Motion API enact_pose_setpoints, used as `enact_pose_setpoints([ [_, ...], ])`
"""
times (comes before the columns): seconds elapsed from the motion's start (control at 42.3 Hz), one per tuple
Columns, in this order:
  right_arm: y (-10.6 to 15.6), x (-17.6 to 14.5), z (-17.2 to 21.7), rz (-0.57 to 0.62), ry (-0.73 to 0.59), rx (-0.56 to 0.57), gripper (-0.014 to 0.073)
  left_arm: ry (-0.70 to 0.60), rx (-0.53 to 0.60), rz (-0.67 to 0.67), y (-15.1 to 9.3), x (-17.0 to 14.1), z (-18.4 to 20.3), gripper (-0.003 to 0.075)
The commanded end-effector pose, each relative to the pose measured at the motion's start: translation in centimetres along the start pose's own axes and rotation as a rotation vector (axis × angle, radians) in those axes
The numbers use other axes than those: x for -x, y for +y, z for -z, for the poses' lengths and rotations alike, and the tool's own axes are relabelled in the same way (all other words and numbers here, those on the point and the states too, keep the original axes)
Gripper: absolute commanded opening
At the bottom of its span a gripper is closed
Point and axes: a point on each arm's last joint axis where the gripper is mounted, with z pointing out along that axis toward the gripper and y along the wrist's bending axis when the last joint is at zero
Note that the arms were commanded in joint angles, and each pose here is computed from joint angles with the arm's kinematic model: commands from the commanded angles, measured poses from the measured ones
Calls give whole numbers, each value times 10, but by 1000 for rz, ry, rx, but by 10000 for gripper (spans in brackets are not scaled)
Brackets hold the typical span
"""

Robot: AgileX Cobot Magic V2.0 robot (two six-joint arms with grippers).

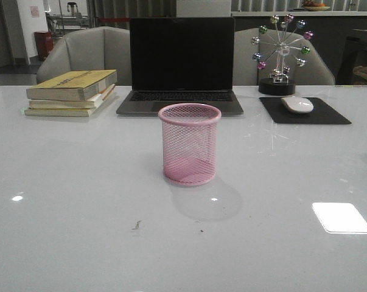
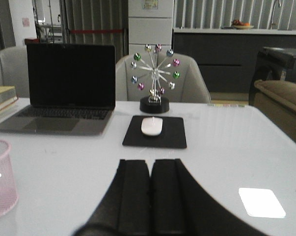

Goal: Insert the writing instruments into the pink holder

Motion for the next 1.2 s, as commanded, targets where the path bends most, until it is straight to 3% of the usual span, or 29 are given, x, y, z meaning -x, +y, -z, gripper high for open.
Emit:
enact_pose_setpoints([
  [0.0,2,48,12,8,-180,10,57,-198,0,18,1,50,8,91],
  [0.094,4,76,20,8,-214,14,57,-224,-2,18,2,82,12,91],
  [0.236,6,119,25,9,-199,18,57,-158,-14,35,2,123,8,91],
  [0.402,8,142,9,11,-38,18,57,14,-27,32,2,147,-10,91],
  [0.827,7,97,-47,10,585,7,57,527,-49,31,-1,104,-58,91],
  [1.087,6,78,-67,7,763,2,64,643,-52,32,-2,89,-76,97],
  [1.181,6,72,-74,7,803,0,187,660,-60,31,-3,86,-81,191],
])
